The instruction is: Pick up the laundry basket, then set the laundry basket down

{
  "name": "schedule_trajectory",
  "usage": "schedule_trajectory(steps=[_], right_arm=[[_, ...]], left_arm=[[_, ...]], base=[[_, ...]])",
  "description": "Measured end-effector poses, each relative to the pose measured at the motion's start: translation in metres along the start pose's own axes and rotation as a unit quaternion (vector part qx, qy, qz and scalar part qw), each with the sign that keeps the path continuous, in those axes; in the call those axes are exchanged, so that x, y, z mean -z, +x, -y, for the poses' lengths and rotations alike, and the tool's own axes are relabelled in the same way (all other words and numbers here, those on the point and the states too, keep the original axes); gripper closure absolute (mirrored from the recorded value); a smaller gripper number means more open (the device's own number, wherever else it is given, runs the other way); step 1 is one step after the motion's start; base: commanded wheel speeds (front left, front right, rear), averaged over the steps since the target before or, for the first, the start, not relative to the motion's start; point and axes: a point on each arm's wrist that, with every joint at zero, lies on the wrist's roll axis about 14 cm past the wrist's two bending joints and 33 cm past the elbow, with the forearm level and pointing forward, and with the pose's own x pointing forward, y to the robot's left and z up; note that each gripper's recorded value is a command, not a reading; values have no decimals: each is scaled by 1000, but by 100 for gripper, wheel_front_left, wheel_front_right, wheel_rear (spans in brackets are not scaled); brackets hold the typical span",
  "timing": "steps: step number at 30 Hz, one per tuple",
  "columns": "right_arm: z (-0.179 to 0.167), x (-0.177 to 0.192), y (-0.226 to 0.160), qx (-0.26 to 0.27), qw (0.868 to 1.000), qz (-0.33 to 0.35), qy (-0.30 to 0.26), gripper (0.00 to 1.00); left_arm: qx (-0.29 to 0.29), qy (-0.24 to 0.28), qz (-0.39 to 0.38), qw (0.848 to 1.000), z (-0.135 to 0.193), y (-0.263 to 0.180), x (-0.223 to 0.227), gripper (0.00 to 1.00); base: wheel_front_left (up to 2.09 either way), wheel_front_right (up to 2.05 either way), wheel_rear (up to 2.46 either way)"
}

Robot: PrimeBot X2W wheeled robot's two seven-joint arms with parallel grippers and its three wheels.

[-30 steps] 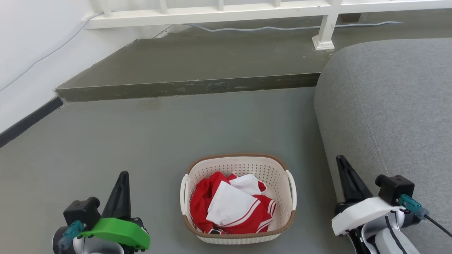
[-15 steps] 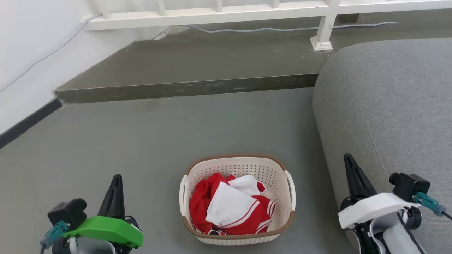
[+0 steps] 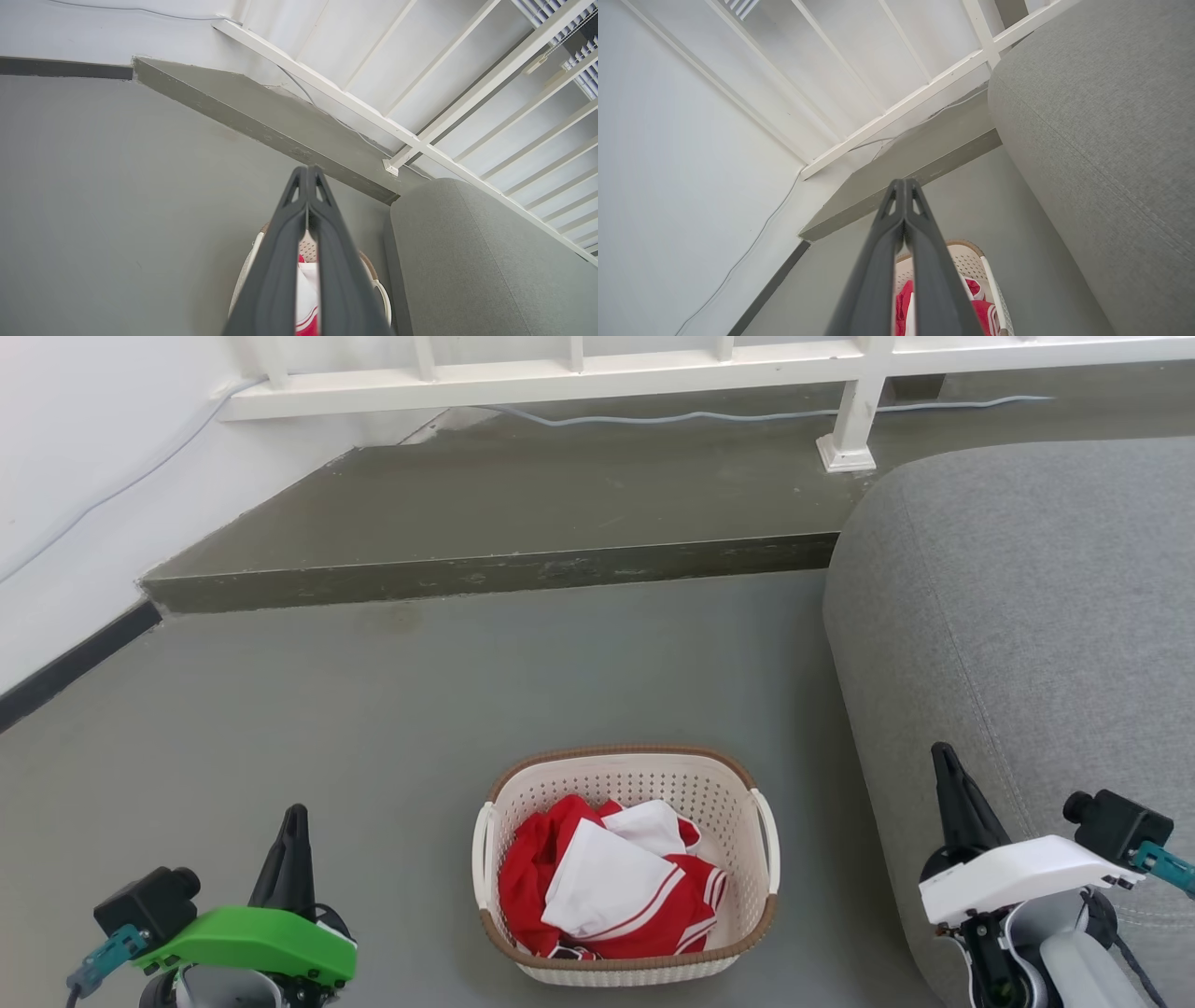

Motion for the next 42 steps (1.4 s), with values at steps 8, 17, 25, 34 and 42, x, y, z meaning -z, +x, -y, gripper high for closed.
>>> schedule_trajectory(steps=[8,17,25,34,42], right_arm=[[7,-2,0,13,999,-3,47,100],[16,-6,0,27,994,-2,108,100],[23,-9,0,37,987,-2,158,100],[26,-15,2,39,976,5,215,100],[31,-17,2,43,966,8,256,100]], left_arm=[[-8,-44,-6,999,-5,0,0,100],[-16,-100,-11,995,-9,1,-1,100],[-20,-141,-12,990,-12,2,-3,100],[-21,-193,-14,981,-13,3,-4,100],[-21,-231,-14,973,-14,4,-7,100]], base=[[0,0,0],[0,0,0],[0,0,0],[0,0,0],[0,0,0]])
